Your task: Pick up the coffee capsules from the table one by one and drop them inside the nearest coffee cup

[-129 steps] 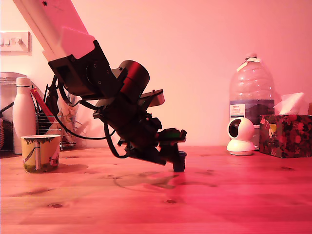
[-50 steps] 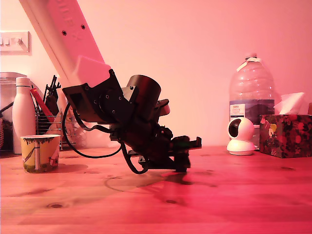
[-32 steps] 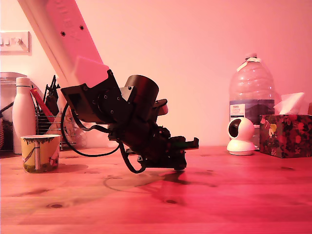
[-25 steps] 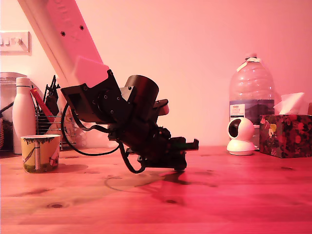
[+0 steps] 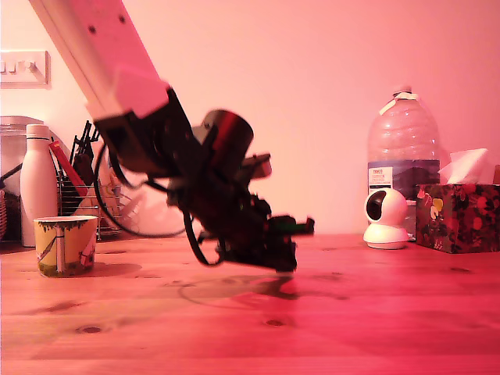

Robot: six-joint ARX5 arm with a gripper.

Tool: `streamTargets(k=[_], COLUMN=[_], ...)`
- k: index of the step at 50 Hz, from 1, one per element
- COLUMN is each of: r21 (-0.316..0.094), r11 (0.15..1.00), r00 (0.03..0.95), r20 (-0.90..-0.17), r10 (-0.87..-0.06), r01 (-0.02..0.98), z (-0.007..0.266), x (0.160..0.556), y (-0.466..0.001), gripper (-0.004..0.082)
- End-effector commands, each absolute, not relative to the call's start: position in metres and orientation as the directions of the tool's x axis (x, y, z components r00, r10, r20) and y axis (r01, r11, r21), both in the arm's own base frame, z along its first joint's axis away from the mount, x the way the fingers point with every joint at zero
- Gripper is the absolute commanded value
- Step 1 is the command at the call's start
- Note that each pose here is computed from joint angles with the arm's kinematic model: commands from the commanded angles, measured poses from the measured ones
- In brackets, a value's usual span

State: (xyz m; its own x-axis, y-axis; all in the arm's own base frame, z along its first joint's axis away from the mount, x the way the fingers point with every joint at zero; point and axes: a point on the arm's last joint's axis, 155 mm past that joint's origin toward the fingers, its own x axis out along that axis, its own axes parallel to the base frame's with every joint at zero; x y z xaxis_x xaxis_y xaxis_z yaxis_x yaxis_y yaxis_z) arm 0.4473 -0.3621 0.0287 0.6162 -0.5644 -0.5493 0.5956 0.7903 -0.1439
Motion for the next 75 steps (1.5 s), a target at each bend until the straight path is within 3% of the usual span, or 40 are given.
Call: streamTargets(k=[1,30,56,75], r21=[-0.14,-0.137,-0.131,-0.126], r11=[0.79,0.815,0.871,0.908], r00=[0.632,0.673,0.738,0.75], r20=[-0.525,-0.497,-0.482,-0.525], r10=[-0.57,-0.548,-0.473,-0.402], r01=[0.597,0.563,0.473,0.399], z=[0.046,0.075,0.095,0.104], x=[0.446,0.41,0.391,0.391], y=[-0.356,-0.298,-0.226,-0.188], gripper=[0.011,0.011,0.011,0.011])
